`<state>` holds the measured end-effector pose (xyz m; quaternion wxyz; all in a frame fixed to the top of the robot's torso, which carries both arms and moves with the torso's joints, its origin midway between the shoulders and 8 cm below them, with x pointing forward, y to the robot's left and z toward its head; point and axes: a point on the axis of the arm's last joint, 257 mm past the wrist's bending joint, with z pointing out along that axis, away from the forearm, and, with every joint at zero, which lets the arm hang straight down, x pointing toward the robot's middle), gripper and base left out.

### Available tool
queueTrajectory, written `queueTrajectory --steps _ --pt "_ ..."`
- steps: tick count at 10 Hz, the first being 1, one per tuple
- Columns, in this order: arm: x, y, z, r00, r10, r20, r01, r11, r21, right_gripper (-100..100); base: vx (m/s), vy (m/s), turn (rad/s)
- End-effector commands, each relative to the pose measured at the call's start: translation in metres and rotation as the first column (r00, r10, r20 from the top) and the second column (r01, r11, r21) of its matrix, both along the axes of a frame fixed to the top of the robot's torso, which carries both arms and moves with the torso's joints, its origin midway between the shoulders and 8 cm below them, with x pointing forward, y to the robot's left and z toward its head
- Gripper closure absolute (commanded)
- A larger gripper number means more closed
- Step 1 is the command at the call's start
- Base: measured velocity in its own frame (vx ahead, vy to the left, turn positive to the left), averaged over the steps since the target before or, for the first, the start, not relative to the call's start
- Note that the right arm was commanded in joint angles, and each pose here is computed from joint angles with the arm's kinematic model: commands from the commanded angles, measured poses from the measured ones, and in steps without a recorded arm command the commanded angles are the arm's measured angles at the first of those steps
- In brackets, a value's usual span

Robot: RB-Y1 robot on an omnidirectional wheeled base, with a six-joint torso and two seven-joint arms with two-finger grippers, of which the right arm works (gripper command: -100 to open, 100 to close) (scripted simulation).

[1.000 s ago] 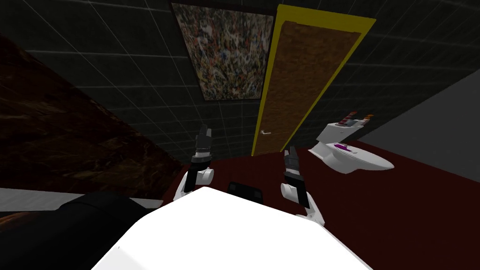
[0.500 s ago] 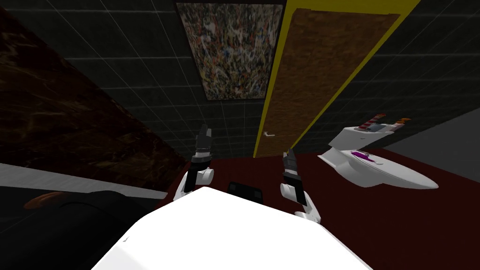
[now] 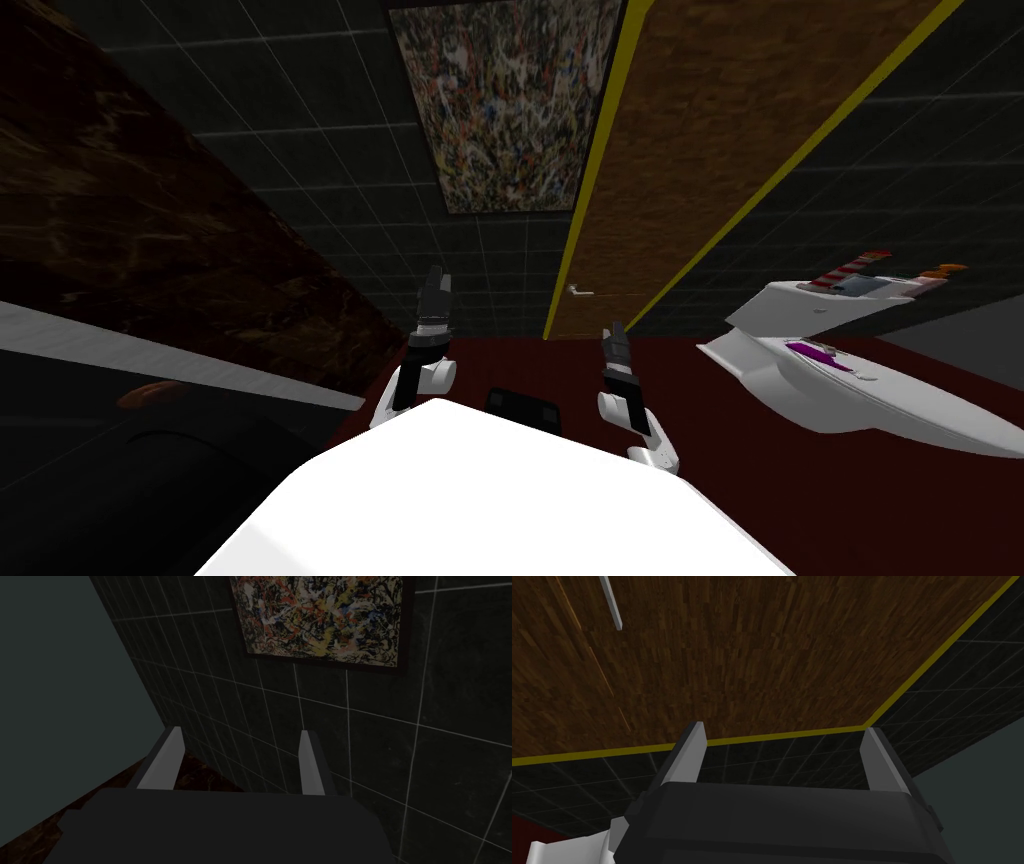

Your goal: Pull the door open

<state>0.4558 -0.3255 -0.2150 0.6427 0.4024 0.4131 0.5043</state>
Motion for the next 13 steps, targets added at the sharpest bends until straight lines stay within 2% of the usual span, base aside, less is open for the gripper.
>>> queueTrajectory --steps 1,5,7,9,13 --pt "0.004 -0.005 -0.009 0.9999 -0.003 -0.013 0.003 1.0 0.01 -100 0.044 -0.07 0.184" --pt "0.009 -0.016 -0.039 0.998 -0.013 -0.062 0.015 0.999 0.033 -100 0.047 -0.068 0.151" --pt "0.012 -0.022 -0.049 0.997 -0.018 -0.076 0.022 0.999 0.046 -100 0.053 -0.102 0.186" --pt "0.012 -0.026 -0.063 0.9946 -0.024 -0.101 0.029 0.998 0.054 -100 0.035 -0.056 0.081" --pt "0.015 -0.04 -0.088 0.989 -0.039 -0.143 0.051 0.996 0.08 -100 0.058 -0.096 0.191"
